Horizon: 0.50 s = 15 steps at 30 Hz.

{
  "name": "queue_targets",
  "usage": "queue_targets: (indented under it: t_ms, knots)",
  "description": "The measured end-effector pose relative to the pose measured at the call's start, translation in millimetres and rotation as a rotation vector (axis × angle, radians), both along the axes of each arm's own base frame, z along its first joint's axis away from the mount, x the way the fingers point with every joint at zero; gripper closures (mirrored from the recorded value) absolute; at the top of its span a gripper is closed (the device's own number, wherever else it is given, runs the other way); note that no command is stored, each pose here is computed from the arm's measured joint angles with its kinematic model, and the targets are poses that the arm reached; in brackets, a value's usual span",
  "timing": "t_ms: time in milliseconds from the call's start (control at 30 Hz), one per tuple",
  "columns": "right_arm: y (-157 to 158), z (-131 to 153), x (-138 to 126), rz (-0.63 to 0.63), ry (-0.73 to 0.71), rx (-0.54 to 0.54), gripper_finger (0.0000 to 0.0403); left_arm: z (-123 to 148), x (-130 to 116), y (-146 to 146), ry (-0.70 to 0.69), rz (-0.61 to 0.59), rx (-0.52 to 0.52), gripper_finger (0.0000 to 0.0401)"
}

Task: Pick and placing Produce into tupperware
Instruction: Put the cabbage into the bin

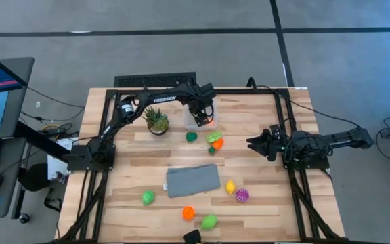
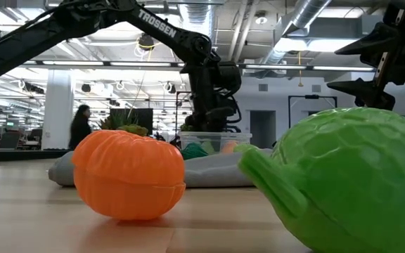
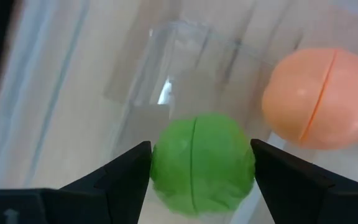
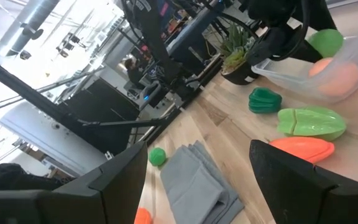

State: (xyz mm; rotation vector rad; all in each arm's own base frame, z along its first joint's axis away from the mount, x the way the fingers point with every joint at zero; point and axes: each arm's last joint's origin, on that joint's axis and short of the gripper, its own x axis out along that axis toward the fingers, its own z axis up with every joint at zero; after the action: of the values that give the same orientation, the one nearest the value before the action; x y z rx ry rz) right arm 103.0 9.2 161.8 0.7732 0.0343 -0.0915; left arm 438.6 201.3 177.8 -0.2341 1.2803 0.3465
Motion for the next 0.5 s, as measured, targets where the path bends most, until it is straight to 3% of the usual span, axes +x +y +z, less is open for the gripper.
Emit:
queue_targets:
  t_ms: [500]
  knots:
    - [0.1,-0.1,0.0,0.003,0.002,-0.008,0.0097,0.0,0.0,-0.4,0.001,-0.002,-0.002,0.0138]
